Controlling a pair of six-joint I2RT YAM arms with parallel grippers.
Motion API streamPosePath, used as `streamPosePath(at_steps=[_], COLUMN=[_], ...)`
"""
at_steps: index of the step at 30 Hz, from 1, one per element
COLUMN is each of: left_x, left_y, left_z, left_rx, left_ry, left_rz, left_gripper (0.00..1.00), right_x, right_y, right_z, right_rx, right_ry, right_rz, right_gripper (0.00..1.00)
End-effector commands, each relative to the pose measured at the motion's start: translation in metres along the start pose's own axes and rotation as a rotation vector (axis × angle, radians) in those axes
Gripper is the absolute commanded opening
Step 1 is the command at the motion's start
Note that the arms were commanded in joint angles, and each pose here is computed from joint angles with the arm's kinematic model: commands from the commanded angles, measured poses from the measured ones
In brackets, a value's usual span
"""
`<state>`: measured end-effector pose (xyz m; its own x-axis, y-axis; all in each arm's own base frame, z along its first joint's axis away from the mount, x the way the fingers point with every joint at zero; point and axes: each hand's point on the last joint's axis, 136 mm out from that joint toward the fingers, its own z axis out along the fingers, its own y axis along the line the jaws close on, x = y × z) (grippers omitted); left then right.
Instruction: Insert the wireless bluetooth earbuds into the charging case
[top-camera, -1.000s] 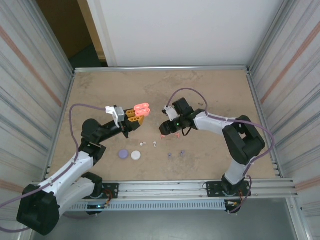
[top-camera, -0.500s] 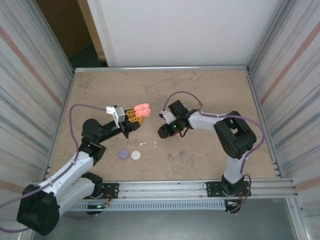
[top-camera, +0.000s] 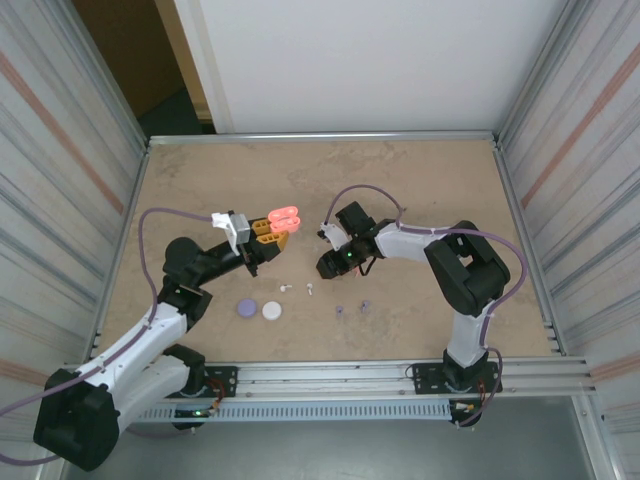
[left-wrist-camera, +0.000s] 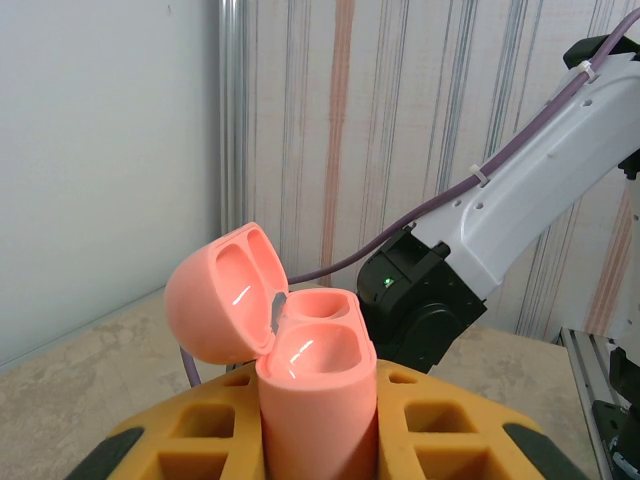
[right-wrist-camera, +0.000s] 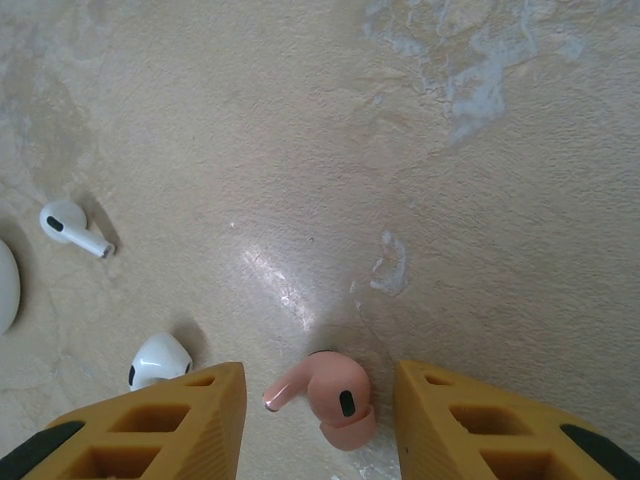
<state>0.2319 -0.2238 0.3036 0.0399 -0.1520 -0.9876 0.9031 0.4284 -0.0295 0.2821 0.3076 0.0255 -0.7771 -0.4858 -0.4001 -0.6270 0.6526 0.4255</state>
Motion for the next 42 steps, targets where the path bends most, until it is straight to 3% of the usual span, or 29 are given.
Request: streamPosePath(at_steps=[1,13,22,42], left_x=[-0.006,-0.005,-0.005,0.007], left_y=[0.001,0.001,0.001,0.005], left_z=[-0.002,-0.003,-0.003,-0.001], left_rx=[-0.009,-0.011,-0.014,-0.021], left_ry=[-0.019,-0.015,-0.012,0.012], left_rz=[0.033,0.032,0.034,0.01], left_gripper=[0.0,0.0,0.0,0.0], right_x=[0.007,0.014,0.007,-0.029], right_y=[0.003,0.001,0.007,0.023], right_z=[0.009,0.012,0.007,-0.064], right_rx=[-0.005,0.03,0.02,0.119], right_ry=[0.042,0.066,0.033,-0.219], right_rz=[-0.022,-0.041,-0.06,-0.168], right_gripper=[0.41,0.32,0.19,0.16])
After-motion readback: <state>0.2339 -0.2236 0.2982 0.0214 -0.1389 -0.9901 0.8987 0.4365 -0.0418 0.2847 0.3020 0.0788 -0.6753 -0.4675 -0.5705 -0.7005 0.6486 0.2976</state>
